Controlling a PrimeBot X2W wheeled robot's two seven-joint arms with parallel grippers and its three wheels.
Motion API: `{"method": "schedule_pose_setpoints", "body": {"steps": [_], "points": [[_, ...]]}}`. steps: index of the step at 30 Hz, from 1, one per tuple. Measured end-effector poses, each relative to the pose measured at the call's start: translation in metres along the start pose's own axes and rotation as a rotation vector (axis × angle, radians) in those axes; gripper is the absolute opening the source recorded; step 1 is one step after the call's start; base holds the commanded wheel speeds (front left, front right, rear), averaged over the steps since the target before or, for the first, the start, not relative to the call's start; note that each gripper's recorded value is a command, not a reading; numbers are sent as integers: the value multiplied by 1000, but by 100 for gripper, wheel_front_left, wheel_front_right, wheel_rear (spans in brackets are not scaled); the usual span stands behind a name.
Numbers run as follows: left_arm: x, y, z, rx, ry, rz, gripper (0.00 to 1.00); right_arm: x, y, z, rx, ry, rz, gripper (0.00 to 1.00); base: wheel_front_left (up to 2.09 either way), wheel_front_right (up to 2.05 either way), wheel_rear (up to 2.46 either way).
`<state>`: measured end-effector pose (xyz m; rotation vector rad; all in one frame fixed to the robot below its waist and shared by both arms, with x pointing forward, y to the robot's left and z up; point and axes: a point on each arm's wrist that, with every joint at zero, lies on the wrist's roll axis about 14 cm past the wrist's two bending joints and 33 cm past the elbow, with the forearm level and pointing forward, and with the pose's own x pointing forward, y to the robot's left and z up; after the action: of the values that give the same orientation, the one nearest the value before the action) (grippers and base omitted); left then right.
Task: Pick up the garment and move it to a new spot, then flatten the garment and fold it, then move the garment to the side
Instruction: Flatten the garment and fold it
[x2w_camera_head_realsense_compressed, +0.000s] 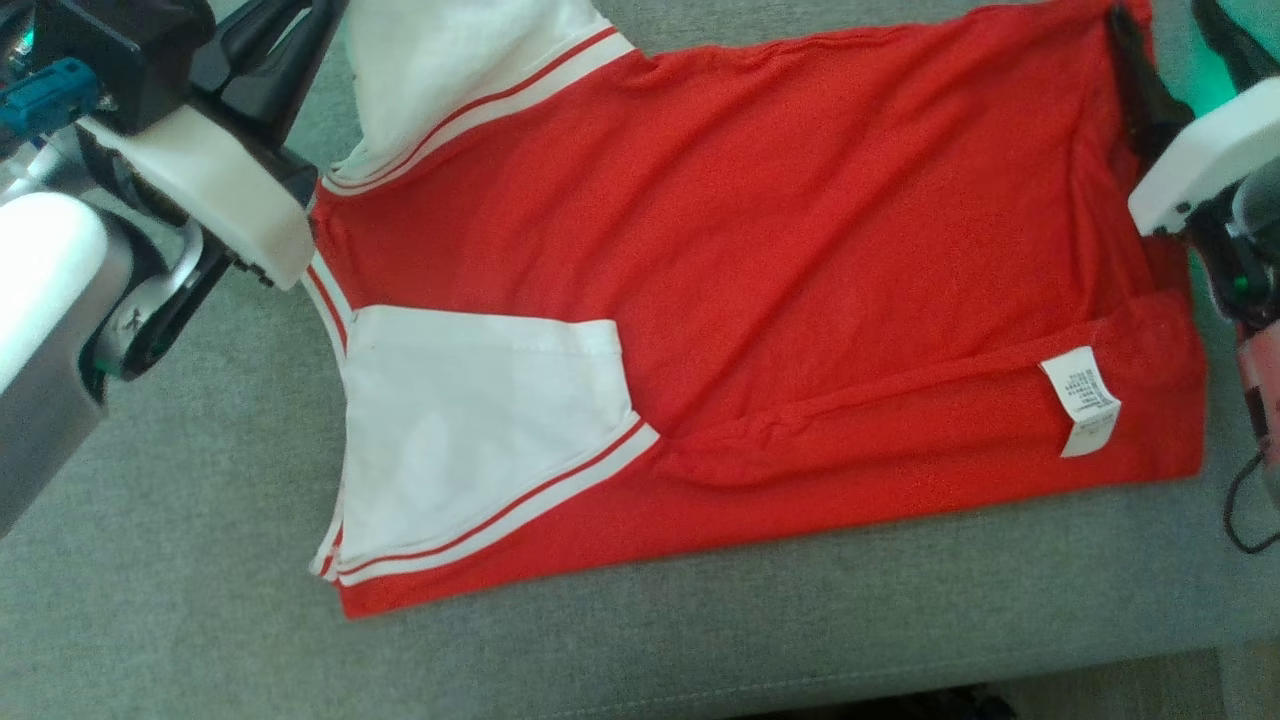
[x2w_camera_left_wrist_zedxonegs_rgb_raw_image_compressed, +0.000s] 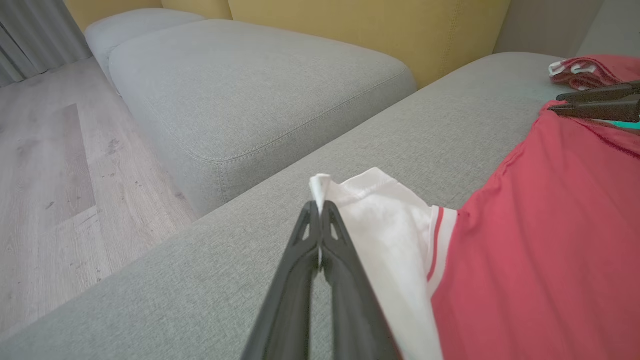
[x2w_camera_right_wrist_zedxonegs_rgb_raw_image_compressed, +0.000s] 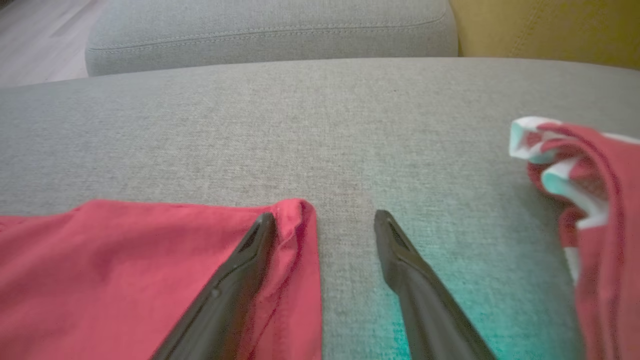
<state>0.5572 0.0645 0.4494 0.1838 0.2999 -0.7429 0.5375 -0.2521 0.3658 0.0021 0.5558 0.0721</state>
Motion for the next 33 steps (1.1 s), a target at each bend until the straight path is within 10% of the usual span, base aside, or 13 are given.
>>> {"method": "schedule_pose_setpoints", "body": {"steps": [5,9,33], "points": [[0,5,-8,-7,19,12,0,12,7,1,-15,22,26,100,0,0,0],[0,6,-9,-11,17,12,0,16,9,2,-43,37,41,0,0,0,0],[-25,53,89,118,-276,135,0,-13,-5,106,-20,-291,70,0,0,0,0]]}}
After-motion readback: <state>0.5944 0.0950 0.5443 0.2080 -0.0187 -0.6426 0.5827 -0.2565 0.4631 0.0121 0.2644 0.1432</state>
